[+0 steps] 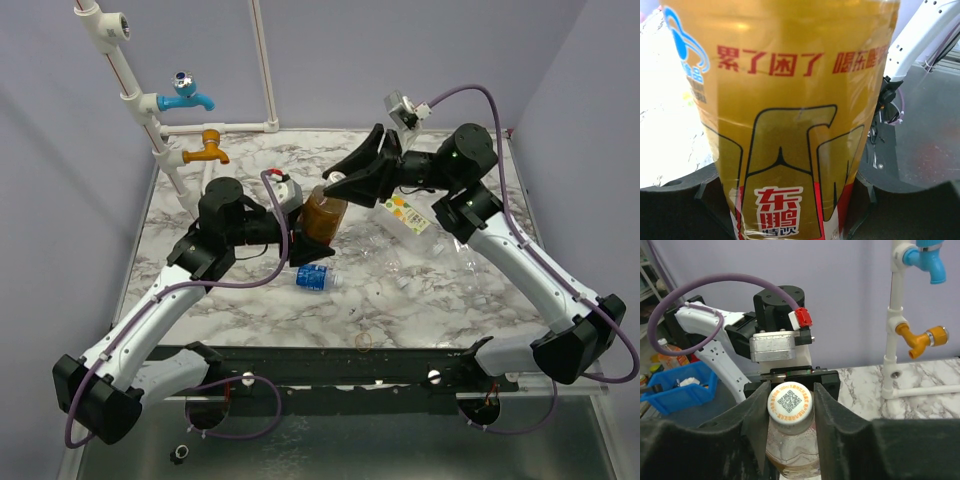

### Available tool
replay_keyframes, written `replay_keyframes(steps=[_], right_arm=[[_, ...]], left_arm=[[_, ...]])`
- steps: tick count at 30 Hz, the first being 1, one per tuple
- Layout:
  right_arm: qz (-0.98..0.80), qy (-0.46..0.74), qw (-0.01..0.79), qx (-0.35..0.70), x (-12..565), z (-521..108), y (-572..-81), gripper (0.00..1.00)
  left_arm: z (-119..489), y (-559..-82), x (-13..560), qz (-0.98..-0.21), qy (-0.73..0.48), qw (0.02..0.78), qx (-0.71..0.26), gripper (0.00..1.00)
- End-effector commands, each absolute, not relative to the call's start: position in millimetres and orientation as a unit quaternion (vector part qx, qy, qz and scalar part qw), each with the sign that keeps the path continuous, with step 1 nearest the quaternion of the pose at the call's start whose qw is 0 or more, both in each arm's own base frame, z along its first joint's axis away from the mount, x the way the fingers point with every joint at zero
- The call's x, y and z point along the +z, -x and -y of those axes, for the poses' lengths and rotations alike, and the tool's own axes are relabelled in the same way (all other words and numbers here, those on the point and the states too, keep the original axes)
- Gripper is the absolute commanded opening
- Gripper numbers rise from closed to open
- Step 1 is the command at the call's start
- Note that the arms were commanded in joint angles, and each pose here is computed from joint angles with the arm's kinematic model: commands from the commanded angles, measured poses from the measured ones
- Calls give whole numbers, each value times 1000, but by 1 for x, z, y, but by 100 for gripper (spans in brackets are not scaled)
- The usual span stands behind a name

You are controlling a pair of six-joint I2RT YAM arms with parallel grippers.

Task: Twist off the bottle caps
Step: Unscrew the bottle cap from the plastic bottle.

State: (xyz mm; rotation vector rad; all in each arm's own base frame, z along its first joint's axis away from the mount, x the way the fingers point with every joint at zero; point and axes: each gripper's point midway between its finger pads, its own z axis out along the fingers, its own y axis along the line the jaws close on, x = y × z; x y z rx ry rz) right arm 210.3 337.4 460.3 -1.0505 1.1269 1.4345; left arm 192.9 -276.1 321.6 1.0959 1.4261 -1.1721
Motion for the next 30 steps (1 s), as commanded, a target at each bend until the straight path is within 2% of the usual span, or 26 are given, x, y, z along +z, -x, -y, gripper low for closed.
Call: replay_keyframes(steps=[1,2,3,7,11,22,30], right_arm=[[-481,430,492,585,462,-339,-205,62],[-507,395,520,562,465,-338,-223,73],[-533,359,545,539,467,-335,-241,79],[-584,276,585,491,473,-324,-278,89],[-624,217,589,465,466,-316,-298,90],[-664,202,552,462,438,-326,-312,78],[-655,211,535,490,435,-336,-309,58]], left_arm=[[275,-195,311,-606,-440,461,-477,0],[274,-203,308,-615,-433,473,-459,0],[273,-210,305,-624,-426,480,-447,0],[263,-248,292,-654,-405,524,-365,0],[254,-270,287,-673,-382,549,-316,0],[251,-281,287,-673,-370,566,-299,0],[251,-286,282,-680,-366,564,-293,0]])
